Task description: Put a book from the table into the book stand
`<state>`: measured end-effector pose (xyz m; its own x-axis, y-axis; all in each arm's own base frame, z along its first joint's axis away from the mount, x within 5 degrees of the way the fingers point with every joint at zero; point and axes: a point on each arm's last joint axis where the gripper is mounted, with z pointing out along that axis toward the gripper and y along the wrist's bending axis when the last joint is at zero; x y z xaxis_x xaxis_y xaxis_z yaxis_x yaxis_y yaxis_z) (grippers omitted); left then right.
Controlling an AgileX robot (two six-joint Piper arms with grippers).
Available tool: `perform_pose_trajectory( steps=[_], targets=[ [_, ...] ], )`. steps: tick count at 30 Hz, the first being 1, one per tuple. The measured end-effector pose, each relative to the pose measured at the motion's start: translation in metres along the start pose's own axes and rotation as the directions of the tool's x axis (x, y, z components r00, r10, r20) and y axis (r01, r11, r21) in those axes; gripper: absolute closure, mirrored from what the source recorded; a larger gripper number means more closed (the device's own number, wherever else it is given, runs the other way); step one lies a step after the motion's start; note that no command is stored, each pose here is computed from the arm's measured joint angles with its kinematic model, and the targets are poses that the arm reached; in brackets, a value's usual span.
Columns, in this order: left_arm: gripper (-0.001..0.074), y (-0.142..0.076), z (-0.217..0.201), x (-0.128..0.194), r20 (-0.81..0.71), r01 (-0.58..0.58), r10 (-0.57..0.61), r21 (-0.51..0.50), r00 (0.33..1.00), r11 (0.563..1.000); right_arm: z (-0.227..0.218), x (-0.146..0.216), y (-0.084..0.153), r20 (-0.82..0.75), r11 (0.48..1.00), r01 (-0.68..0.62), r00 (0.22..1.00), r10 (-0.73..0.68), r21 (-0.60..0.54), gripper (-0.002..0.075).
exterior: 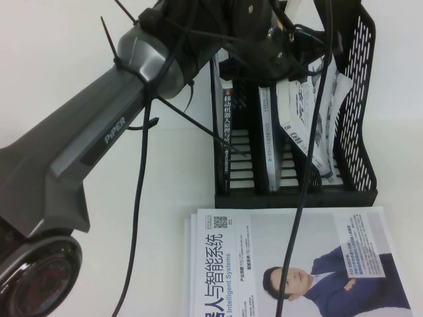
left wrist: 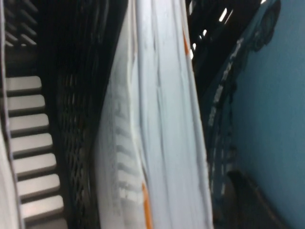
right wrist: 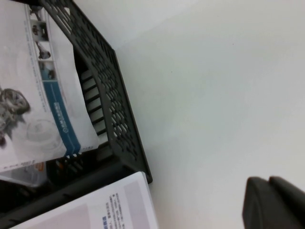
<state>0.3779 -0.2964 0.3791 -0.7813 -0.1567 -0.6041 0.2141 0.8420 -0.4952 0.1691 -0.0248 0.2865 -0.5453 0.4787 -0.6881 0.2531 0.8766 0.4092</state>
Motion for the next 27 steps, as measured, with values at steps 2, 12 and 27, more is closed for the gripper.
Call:
perform_pose_trajectory(
  steps=[2,12,27],
  targets=[
    [0.0577,0.000,0.001,0.000,0.004,-0.002,0.002,0.002,1.000,1.000,0.000,0.000,0.000,0.000,1.000,0.000,1.000,0.000,0.000,0.0728],
    [0.0410,-0.005,-0.003,-0.007,0.068,-0.009,0.006,0.044,0.998,0.999,0.000,0.002,0.000,-0.020,1.000,0.000,1.000,0.000,-0.003,0.0728],
    [0.0697,-0.035,-0.070,-0.043,0.294,-0.216,0.171,0.126,0.940,0.968,0.022,0.041,0.045,-0.315,0.857,0.222,0.863,-0.394,-0.464,0.0728]
  ],
)
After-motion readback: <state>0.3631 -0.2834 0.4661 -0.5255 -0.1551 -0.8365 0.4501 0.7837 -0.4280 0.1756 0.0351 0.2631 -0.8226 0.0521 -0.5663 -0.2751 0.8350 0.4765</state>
